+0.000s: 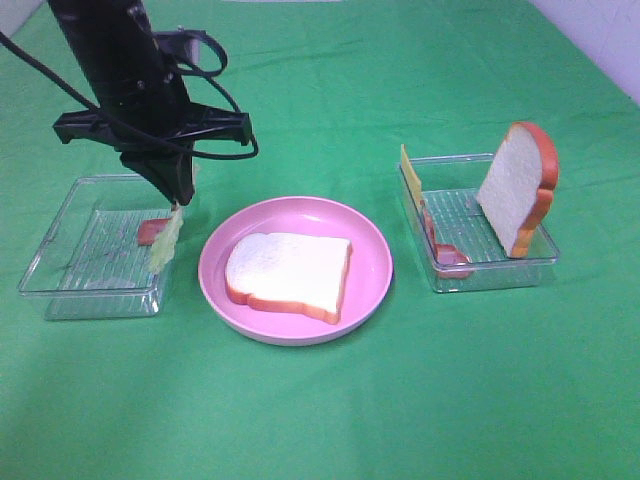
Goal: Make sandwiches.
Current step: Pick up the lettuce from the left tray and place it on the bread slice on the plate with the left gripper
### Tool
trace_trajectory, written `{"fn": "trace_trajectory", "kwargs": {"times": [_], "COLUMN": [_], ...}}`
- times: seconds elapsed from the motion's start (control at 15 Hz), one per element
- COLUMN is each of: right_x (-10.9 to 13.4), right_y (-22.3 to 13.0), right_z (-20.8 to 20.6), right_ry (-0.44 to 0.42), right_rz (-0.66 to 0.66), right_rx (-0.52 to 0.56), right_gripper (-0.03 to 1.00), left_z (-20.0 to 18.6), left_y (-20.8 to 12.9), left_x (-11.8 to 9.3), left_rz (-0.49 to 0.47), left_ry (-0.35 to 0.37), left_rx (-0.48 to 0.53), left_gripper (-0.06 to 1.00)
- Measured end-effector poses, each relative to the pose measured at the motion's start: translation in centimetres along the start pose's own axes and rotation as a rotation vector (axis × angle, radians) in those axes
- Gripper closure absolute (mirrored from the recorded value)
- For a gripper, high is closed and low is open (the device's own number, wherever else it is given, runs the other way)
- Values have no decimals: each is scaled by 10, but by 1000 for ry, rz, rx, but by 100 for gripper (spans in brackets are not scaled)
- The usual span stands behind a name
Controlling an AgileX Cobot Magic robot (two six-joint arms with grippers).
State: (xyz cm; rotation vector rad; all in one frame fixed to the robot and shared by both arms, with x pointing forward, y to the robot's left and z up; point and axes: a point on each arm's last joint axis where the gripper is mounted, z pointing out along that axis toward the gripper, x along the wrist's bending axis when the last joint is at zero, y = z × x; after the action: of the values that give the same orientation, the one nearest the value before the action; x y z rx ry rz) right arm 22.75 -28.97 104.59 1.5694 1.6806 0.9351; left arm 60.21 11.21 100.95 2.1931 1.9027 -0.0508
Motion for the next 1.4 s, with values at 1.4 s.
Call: {"fn": "trace_trajectory", "kwargs": {"times": [1.4], "right_x": [0], "right_y": [0], "right_z": [0], "right_ry": [0], "right_rz": [0], "right_rx": [-1], "right_gripper": [20], "left_z": [71], "left_y": [7], "left_x": [-30], "left_rz": [154], "left_ry": [-173], "left_rx": [5], "left_gripper": [94]}}
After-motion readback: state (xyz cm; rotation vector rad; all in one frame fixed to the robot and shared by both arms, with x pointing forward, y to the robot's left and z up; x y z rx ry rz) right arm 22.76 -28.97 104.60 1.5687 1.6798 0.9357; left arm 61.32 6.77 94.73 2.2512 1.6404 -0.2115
